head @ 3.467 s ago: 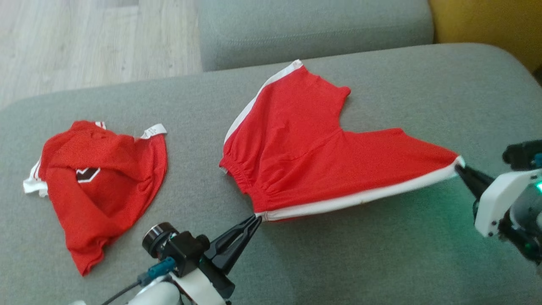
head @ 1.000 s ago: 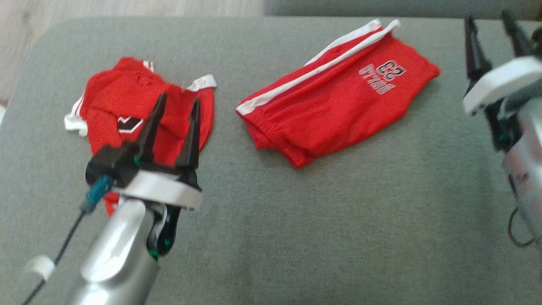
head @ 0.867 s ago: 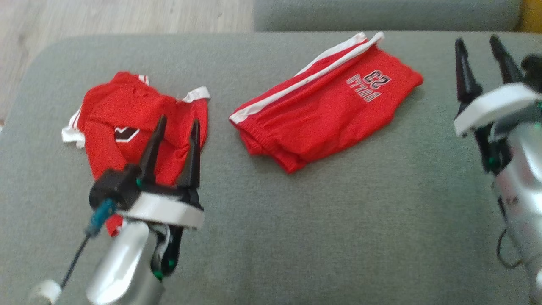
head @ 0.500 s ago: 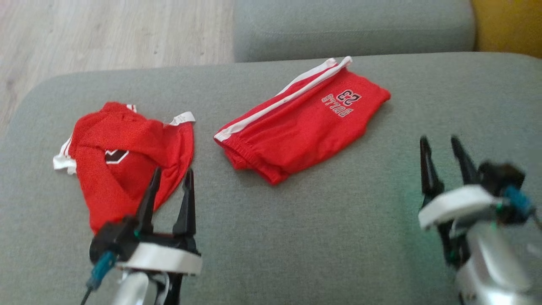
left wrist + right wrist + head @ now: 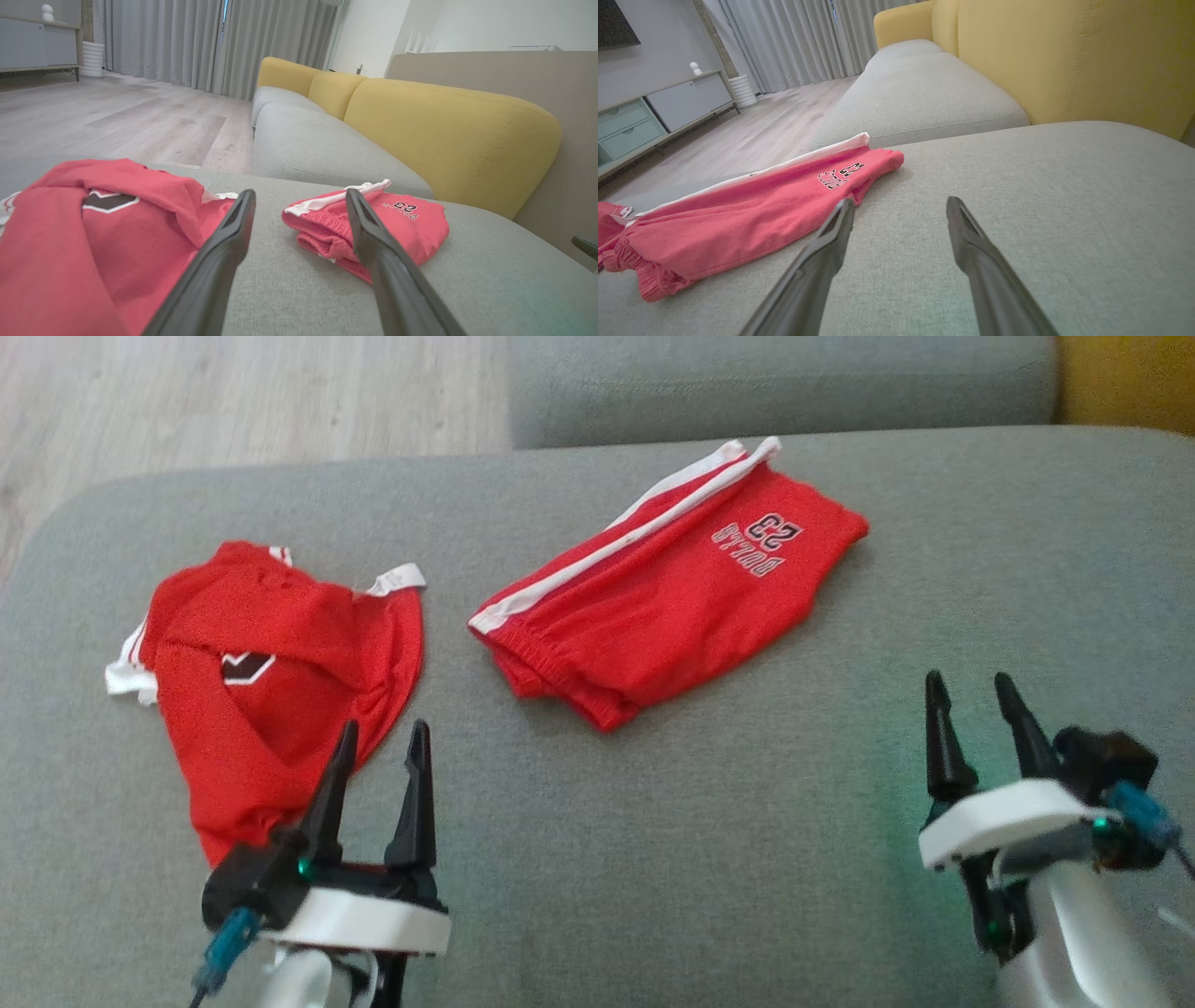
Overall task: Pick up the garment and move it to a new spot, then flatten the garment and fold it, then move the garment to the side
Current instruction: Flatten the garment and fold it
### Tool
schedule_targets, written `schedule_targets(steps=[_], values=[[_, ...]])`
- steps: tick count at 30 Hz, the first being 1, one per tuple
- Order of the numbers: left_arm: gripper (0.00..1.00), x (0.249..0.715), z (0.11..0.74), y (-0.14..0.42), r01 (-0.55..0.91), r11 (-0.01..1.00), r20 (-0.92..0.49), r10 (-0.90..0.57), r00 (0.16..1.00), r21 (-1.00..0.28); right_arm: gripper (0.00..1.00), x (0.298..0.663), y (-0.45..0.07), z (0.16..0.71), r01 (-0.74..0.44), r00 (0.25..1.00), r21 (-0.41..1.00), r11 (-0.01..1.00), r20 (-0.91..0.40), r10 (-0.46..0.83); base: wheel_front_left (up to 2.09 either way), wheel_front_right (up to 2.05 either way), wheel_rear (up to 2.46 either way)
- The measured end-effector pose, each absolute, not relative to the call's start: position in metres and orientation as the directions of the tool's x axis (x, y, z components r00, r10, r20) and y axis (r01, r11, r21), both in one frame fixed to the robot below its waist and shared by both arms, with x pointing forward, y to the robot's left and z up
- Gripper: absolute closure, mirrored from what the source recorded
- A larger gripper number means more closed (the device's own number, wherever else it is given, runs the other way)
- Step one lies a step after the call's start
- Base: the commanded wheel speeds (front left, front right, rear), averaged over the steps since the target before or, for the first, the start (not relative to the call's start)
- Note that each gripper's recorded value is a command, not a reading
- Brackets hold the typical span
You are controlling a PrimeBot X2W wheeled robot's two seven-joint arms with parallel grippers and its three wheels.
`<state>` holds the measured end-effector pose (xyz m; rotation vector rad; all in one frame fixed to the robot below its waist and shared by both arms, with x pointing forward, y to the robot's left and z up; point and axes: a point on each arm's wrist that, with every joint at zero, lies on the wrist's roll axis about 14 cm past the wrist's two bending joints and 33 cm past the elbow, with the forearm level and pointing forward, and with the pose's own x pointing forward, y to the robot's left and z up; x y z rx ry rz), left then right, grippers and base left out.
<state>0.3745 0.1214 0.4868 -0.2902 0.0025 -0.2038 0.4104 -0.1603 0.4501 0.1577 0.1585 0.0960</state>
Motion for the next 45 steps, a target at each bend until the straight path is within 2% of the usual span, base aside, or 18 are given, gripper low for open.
schedule_targets(steps=[10, 15, 18, 21, 32, 33, 34, 35, 39, 45], values=[[0.0, 0.395, 0.482, 0.123, 0.199, 0.939, 0.015, -0.202, 0.979, -0.28, 0.0, 0.483, -0.139, 0.451, -0.072, 0.961, 0.311, 0.948, -0.234, 0.15, 0.0, 0.0, 0.0], [0.0, 0.403, 0.477, 0.13, 0.177, 0.94, -0.002, -0.185, 0.983, -0.291, 0.0, 0.528, -0.121, 0.42, 0.011, 0.911, 0.442, 0.897, -0.374, 0.173, 0.0, 0.0, 0.0], [0.0, 0.404, 0.474, 0.14, 0.147, 0.942, -0.012, -0.158, 0.987, -0.301, 0.0, 0.537, -0.109, 0.395, 0.053, 0.865, 0.468, 0.882, -0.463, 0.194, 0.0, 0.0, 0.0], [0.0, 0.403, 0.469, 0.146, 0.124, 0.944, -0.031, -0.14, 0.99, -0.304, 0.0, 0.545, -0.101, 0.374, 0.072, 0.826, 0.455, 0.888, -0.526, 0.203, 0.0, 0.0, 0.0], [0.0, 0.402, 0.459, 0.166, 0.056, 0.948, -0.069, -0.082, 0.994, -0.312, 0.0, 0.59, -0.091, 0.358, 0.064, 0.768, 0.4, 0.914, -0.605, 0.211, 0.0, 0.0, 0.0], [0.0, 0.402, 0.459, 0.167, 0.053, 0.949, -0.07, -0.079, 0.994, -0.31, 0.04, 0.592, -0.089, 0.358, 0.057, 0.762, 0.395, 0.917, -0.61, 0.216, 0.0, 0.0, 0.0], [0.0, 0.403, 0.458, 0.168, 0.051, 0.95, -0.071, -0.076, 0.995, -0.308, 0.55, 0.594, -0.087, 0.357, 0.047, 0.759, 0.387, 0.921, -0.614, 0.219, 0.0, 0.0, 0.0], [0.0, 0.403, 0.458, 0.169, 0.047, 0.949, -0.071, -0.073, 0.995, -0.311, 1.0, 0.597, -0.085, 0.358, 0.04, 0.758, 0.384, 0.922, -0.613, 0.223, 0.0, 0.0, 0.0], [0.0, 0.404, 0.455, 0.169, 0.041, 0.946, -0.08, -0.07, 0.994, -0.32, 1.0, 0.601, -0.077, 0.359, 0.025, 0.76, 0.387, 0.922, -0.606, 0.234, 0.0, 0.0, 0.0], [0.0, 0.408, 0.457, 0.163, 0.06, 0.943, -0.07, -0.088, 0.994, -0.328, 1.0, 0.604, -0.076, 0.372, 0.019, 0.809, 0.406, 0.914, -0.543, 0.225, 0.0, 0.0, 0.0]])
